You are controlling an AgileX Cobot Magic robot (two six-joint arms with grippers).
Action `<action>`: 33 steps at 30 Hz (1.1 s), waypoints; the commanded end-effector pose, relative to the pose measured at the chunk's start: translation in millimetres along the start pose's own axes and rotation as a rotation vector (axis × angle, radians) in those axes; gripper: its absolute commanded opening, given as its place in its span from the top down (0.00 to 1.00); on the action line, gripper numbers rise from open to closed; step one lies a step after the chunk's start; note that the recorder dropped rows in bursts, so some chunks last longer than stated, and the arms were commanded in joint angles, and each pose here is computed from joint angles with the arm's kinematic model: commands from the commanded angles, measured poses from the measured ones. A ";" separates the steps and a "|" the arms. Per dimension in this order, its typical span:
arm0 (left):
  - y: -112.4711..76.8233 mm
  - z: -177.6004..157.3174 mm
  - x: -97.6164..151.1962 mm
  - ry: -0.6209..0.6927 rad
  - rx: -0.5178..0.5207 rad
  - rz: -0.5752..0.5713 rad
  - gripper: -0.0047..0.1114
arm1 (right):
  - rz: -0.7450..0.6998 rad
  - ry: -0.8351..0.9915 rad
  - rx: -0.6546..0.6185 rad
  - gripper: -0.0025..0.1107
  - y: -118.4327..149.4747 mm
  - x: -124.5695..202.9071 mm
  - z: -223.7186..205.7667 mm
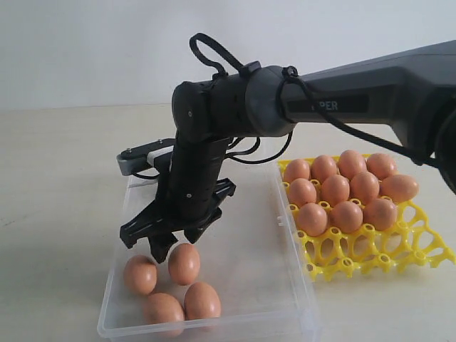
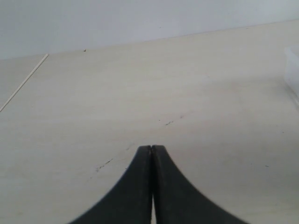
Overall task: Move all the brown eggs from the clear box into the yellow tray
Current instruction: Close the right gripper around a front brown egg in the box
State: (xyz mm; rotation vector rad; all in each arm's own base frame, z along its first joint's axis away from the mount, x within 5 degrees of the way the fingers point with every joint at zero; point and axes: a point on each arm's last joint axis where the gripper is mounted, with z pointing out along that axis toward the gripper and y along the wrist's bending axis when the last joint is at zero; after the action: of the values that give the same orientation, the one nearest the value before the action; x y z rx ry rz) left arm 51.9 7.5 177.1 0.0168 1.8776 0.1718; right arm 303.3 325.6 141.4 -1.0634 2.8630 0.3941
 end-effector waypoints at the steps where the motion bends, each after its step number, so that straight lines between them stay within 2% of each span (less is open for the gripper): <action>1: -0.1 -0.4 -2.1 -0.013 0.004 -0.003 0.96 | 0.025 -0.026 -0.004 0.48 -0.6 -2.3 -9.7; 16: -0.1 -0.4 -2.1 -0.013 0.004 -0.003 0.96 | 0.079 -0.031 -0.007 0.48 -0.8 -2.9 -7.9; 33: -0.1 -0.4 -2.1 -0.013 0.004 -0.003 0.96 | 0.134 -0.001 -0.051 0.48 -2.2 -2.7 18.5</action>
State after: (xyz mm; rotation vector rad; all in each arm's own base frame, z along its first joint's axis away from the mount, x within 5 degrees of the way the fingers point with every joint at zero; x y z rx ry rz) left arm 51.9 7.5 177.1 0.0168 1.8776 0.1718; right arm 302.7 329.4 122.3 -0.9133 2.9661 0.4502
